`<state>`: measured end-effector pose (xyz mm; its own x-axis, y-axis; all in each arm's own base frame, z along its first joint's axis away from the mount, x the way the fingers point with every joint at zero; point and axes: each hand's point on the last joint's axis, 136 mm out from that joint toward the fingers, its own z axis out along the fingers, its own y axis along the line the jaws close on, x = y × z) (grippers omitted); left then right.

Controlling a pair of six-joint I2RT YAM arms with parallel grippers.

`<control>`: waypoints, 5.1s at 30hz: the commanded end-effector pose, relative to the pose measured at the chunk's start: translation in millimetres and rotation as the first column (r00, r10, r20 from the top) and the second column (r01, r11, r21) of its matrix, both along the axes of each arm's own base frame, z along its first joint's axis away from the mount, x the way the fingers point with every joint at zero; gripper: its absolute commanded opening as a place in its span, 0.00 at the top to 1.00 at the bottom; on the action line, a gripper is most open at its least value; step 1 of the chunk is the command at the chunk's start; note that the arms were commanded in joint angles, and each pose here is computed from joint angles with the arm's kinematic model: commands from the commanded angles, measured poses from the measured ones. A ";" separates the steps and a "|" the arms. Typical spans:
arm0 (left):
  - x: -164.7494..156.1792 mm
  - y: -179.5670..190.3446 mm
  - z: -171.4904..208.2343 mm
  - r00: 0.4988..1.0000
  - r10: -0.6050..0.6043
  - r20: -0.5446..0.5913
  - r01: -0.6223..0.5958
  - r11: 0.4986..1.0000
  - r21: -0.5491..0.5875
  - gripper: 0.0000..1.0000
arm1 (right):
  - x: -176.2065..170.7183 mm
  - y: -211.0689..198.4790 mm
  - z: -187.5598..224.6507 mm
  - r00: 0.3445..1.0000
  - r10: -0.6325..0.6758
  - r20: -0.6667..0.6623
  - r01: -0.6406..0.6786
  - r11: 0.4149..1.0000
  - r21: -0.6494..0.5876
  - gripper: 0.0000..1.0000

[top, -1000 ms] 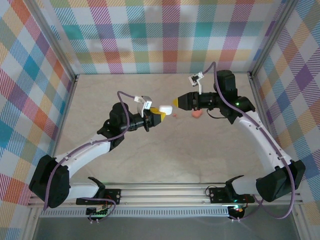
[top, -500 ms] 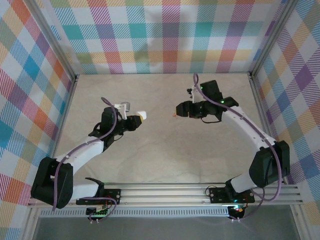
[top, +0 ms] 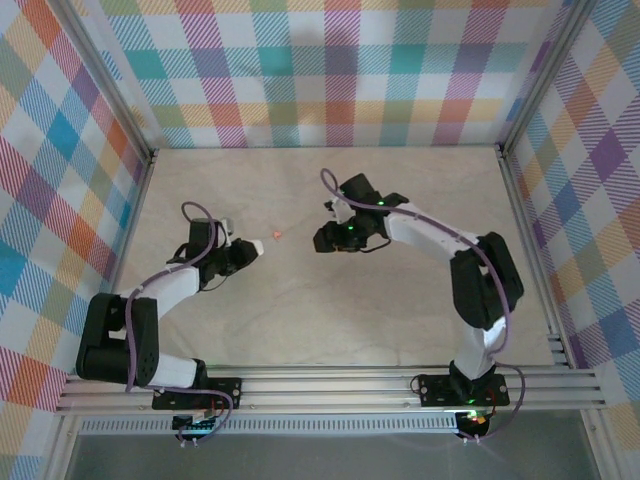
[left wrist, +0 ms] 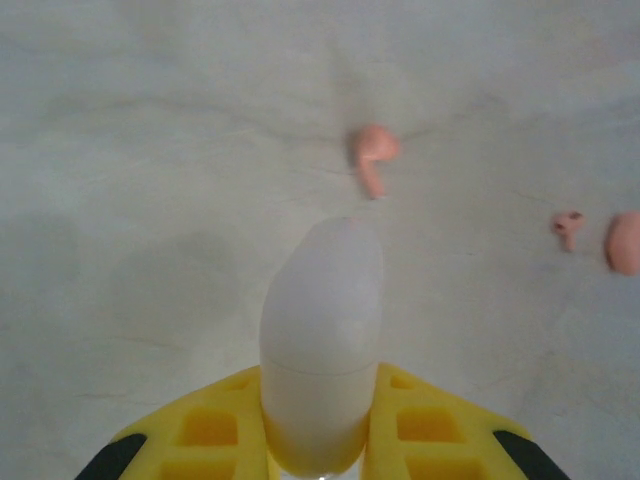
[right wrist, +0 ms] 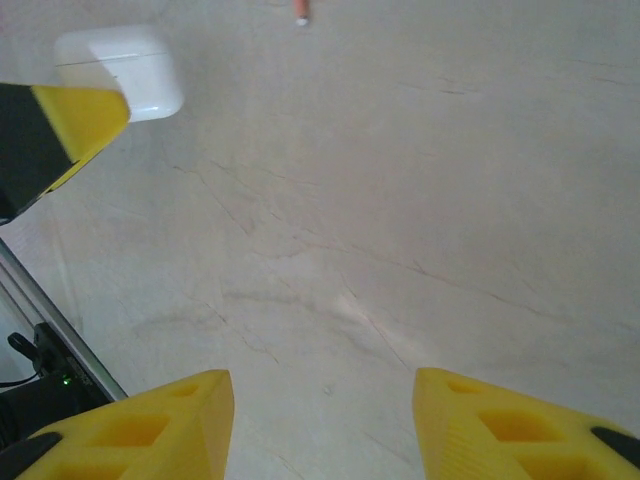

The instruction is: Insert the wireless bluetooth earbuds into the charging case

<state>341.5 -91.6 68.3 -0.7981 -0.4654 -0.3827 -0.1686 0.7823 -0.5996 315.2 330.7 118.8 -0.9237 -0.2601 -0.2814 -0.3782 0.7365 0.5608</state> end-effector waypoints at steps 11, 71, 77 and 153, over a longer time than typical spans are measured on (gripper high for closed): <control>-4.3 27.1 -36.3 0.983 0.075 -0.167 -0.076 0.997 -0.002 0.89 | 35.4 15.1 9.1 0.998 0.024 0.065 -0.020 0.998 -0.056 0.47; 7.2 -133.4 34.6 0.925 -0.377 0.051 0.373 0.925 0.072 0.42 | 117.5 -180.7 -91.9 0.983 -0.161 -0.090 0.104 0.887 -0.450 0.36; 1.6 -130.6 36.1 0.928 -0.370 0.039 0.366 0.926 0.094 0.42 | 101.4 -181.9 -95.1 0.982 -0.162 -0.100 0.103 0.895 -0.434 0.33; -89.0 -177.9 192.7 0.431 -0.575 0.696 0.493 0.796 0.352 0.42 | 27.1 -96.1 45.2 0.983 -0.167 0.081 0.180 0.966 -0.187 0.58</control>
